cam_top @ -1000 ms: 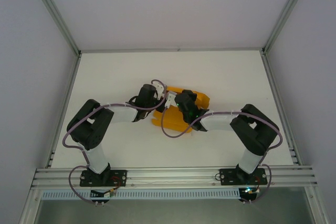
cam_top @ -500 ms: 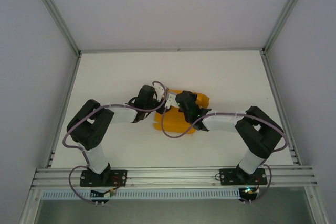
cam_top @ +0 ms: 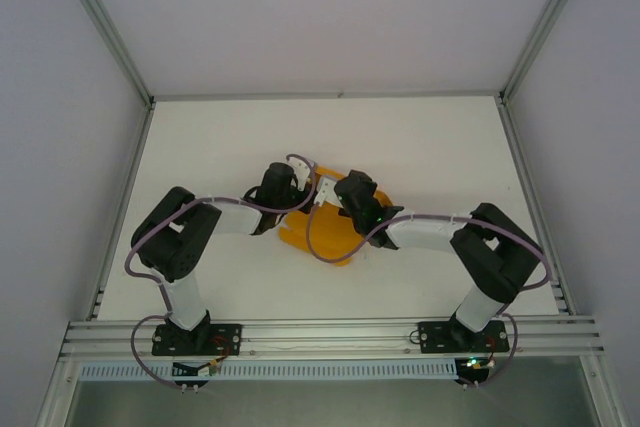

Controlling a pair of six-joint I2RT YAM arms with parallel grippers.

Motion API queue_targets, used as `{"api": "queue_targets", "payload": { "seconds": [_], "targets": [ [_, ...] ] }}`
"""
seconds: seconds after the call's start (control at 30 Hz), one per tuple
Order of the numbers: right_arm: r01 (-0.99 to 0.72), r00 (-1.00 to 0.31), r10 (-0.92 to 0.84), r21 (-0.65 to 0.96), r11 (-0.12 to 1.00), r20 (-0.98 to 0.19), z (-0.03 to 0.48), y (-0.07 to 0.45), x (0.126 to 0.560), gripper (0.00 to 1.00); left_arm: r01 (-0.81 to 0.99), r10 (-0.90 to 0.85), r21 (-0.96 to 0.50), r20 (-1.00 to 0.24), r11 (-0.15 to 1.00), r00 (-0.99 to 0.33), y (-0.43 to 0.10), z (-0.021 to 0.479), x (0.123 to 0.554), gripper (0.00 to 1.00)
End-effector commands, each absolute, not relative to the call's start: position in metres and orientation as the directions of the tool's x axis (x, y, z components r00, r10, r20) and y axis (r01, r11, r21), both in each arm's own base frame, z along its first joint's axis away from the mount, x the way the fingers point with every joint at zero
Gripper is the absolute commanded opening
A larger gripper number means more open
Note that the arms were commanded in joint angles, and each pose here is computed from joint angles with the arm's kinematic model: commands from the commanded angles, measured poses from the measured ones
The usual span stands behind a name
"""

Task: Assemble paper box

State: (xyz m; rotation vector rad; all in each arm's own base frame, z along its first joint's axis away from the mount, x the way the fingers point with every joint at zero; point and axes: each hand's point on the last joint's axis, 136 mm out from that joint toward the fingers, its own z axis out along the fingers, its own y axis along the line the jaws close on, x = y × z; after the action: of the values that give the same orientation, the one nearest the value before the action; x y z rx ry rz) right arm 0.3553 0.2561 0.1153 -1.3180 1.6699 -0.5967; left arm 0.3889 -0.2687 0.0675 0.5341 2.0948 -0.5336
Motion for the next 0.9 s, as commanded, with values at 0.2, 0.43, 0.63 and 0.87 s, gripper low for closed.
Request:
{"api": "queue_targets", "payload": {
  "seconds": [0.2, 0.43, 0.63, 0.87],
  "targets": [
    [-0.587, -0.158, -0.546, -0.366, 0.722, -0.823, 0.212, 0.258, 0.317, 0.96, 0.535, 0.192, -0.083, -0.877, 0.841, -0.439, -0.269, 0.070, 0.389, 0.09],
    [-0.527, -0.392, -0.349, -0.103, 0.844, -0.851, 0.220, 0.227, 0.343, 0.99, 0.551, 0.210, -0.061, -0.885, 0.833, -0.415, -0.273, 0.068, 0.382, 0.09],
    [-0.638, -0.394, -0.489, -0.151, 0.755, -0.778, 0.187, 0.253, 0.363, 0.99, 0.554, 0.249, -0.024, -0.877, 0.832, -0.410, -0.277, 0.058, 0.378, 0.11],
    [-0.713, -0.434, -0.586, -0.137, 0.687, -0.684, 0.136, 0.274, 0.375, 0.95, 0.551, 0.272, 0.001, -0.871, 0.834, -0.410, -0.279, 0.052, 0.374, 0.12]
  ]
}}
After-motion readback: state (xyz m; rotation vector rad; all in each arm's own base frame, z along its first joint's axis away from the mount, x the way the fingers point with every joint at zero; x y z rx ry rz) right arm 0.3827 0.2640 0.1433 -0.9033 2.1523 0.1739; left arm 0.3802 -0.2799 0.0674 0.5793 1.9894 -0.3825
